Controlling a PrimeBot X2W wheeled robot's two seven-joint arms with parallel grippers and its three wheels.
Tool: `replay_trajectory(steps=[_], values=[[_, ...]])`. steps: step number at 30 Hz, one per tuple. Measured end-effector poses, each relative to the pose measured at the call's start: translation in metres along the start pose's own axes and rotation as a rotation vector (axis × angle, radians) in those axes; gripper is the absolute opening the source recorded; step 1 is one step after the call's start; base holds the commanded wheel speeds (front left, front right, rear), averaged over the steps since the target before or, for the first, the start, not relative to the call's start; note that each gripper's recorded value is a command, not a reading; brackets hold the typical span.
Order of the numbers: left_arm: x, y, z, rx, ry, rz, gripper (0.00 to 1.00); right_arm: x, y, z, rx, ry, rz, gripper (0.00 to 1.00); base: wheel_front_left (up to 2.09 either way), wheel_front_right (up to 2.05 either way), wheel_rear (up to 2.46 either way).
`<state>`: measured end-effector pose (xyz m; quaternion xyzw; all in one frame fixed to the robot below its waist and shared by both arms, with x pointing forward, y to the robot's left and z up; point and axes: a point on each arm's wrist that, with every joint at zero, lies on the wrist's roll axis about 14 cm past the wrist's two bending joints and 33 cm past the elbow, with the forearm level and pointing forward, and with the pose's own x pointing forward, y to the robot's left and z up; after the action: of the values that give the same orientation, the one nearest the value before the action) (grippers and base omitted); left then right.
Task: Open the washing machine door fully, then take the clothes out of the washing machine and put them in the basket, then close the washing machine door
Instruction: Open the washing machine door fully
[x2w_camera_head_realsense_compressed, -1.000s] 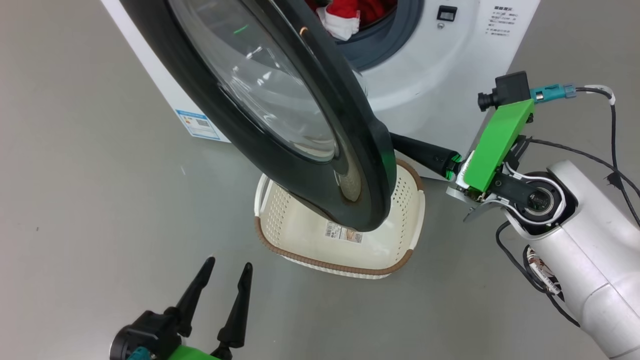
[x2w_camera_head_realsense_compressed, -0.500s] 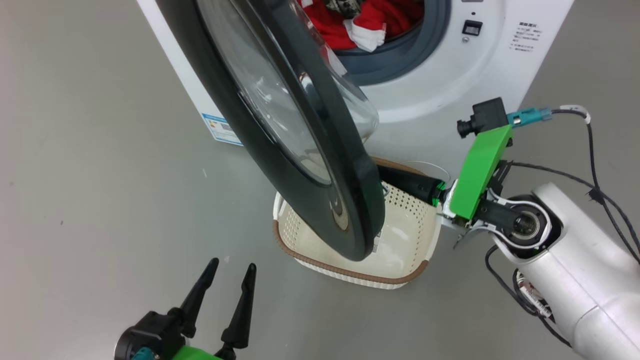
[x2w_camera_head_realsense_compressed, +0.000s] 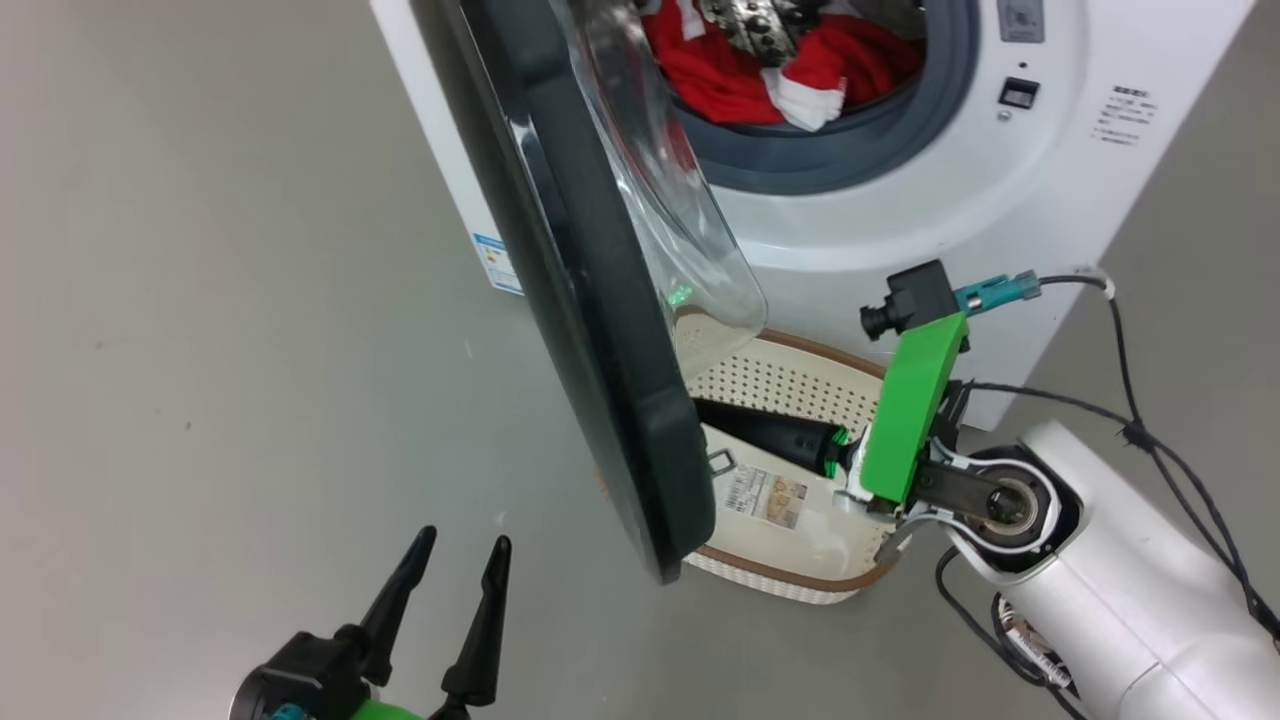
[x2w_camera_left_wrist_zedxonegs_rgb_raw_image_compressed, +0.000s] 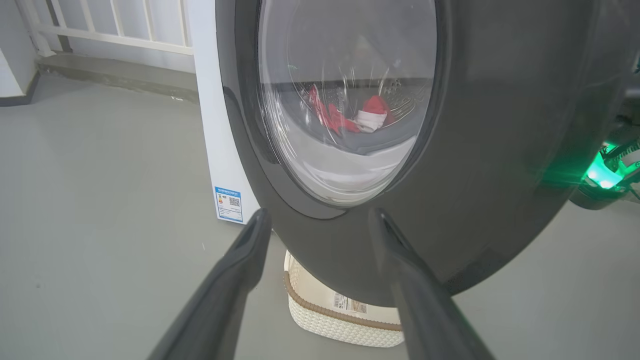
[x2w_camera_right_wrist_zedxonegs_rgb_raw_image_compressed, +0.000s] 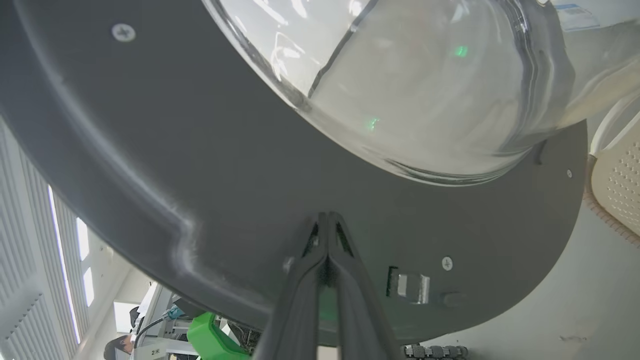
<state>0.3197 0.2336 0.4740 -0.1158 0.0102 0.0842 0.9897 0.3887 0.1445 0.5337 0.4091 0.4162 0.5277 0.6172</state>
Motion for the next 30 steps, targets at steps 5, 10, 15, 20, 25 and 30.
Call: replay_trajectory(steps=[5,10,15,20,25,30], values=[[-0.011,0.013,0.003,-0.001,-0.01,0.044,1.0,0.013,0.007,-0.015,0.009,0.041,0.023,0.0,0.0,0.0,0.0],[-0.021,0.026,0.009,0.006,-0.03,0.087,1.0,0.027,0.02,-0.028,0.006,0.083,0.056,0.0,0.0,0.0,0.0],[-0.029,0.037,0.013,0.005,-0.043,0.127,1.0,0.037,0.027,-0.04,0.009,0.116,0.076,0.0,0.0,0.0,0.0],[-0.041,0.052,0.015,-0.001,-0.053,0.182,1.0,0.049,0.037,-0.055,0.004,0.158,0.101,0.0,0.0,0.0,0.0],[-0.043,0.059,0.019,0.001,-0.065,0.205,1.0,0.055,0.041,-0.063,0.003,0.182,0.109,0.0,0.0,0.0,0.0],[-0.046,0.062,0.02,0.001,-0.07,0.218,1.0,0.059,0.042,-0.068,0.01,0.19,0.113,0.0,0.0,0.0,0.0]])
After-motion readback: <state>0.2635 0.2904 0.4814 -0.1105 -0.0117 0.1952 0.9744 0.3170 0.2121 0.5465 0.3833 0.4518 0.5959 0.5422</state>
